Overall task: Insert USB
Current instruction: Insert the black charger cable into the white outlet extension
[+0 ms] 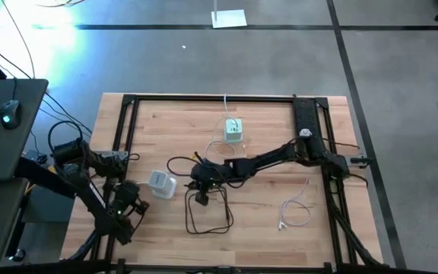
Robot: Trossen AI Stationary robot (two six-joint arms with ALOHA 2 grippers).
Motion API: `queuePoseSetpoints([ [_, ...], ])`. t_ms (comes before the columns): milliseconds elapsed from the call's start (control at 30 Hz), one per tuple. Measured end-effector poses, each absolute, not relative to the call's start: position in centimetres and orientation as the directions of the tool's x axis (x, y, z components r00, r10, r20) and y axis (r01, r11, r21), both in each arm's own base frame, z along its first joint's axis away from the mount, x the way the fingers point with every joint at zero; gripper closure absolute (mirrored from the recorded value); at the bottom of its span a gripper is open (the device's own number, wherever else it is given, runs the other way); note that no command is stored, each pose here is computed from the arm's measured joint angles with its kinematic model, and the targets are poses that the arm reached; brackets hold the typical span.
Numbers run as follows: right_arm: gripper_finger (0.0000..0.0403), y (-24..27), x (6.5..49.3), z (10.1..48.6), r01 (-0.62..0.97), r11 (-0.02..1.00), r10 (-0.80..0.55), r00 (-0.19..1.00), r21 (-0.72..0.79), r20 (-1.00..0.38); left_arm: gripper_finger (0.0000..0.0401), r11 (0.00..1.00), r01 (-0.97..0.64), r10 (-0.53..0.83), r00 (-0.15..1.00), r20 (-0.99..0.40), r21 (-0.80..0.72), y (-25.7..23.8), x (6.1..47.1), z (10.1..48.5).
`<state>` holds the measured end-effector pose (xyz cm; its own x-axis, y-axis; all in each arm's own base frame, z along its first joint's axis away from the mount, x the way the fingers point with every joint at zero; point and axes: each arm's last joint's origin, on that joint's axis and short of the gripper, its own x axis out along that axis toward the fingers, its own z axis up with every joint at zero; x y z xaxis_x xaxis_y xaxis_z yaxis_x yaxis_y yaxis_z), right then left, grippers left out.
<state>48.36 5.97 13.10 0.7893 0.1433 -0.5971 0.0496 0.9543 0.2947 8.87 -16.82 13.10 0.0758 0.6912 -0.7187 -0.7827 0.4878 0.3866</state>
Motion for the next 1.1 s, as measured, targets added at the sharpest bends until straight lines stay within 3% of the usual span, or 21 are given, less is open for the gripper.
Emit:
queuePoseSetpoints([
  [200,0.0403,6.2,51.2,11.0,0.048,0.963,0.15,0.72,0.264,-0.678,0.0401,0.48,-0.782,0.723,0.097,-0.685,0.397,-16.0,8.9,12.8],
  [333,0.0403,6.3,52.3,11.1,0.052,0.973,0.129,0.686,0.226,-0.716,0.0401,0.529,-0.774,0.718,0.189,-0.67,0.349,-15.9,9.2,12.4],
  [433,0.0403,6.4,52.5,11.3,0.059,0.977,0.107,0.693,0.204,-0.713,0.0401,0.571,-0.767,0.699,0.268,-0.663,0.293,-15.6,9.5,11.7],
  [700,0.0403,6.2,52.8,11.0,0.107,0.973,0.07,0.706,0.204,-0.705,0.0401,0.613,-0.756,0.668,0.341,-0.661,0.23,-14.9,9.6,10.3],
  [1100,0.0403,6.3,53.2,10.5,0.123,0.968,0.059,0.739,0.221,-0.671,0.0401,0.642,-0.749,0.633,0.397,-0.665,0.163,-15.4,10.1,10.1],
])
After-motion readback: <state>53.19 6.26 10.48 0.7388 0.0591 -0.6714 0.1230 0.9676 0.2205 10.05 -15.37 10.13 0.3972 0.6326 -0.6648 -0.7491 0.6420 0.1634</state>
